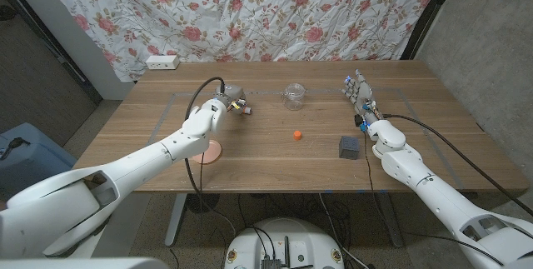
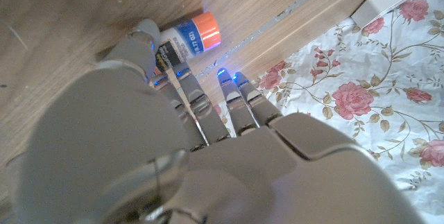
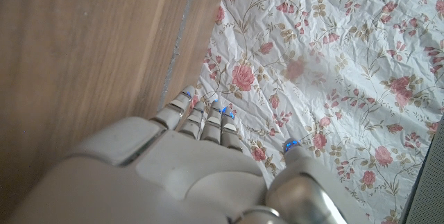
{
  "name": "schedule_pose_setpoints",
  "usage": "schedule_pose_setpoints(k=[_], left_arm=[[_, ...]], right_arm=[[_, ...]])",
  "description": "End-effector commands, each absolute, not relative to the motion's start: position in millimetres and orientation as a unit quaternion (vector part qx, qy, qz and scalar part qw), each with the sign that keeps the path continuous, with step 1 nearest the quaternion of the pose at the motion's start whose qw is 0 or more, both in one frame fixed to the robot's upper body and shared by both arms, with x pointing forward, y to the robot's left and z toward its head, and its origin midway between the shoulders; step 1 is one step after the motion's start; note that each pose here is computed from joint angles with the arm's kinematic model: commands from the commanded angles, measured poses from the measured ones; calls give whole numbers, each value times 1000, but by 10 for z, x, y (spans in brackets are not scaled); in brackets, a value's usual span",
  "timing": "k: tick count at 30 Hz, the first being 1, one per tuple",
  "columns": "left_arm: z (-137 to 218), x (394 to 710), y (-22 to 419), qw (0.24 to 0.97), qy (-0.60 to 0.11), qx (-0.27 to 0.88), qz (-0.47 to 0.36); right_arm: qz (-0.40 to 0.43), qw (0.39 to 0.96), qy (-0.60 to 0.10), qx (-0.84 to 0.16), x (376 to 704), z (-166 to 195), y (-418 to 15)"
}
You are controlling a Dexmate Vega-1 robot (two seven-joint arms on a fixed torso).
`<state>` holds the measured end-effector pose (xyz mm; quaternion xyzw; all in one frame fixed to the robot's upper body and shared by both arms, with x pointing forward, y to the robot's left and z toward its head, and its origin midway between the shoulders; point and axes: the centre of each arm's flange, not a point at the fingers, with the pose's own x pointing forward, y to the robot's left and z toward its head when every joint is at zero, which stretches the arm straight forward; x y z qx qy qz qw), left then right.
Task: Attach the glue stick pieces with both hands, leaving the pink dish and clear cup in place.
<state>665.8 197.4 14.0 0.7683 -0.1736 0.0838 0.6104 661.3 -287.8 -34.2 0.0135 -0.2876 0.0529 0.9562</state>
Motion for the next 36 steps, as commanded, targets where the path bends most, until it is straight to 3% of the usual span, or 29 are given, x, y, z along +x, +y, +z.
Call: schedule_pose_setpoints(k=[1, 24, 36], left_arm=[[128, 6572, 1980, 609, -179, 767, 99], [369, 6388, 2020, 600, -183, 770, 117], [469, 6296, 2116, 606, -181, 764, 124]], right_arm=[[54, 956, -287, 8, 6618, -308, -2892], [71, 953, -293, -29, 6520, -225, -2825], [78, 950, -291, -86, 6308, -188, -2714]])
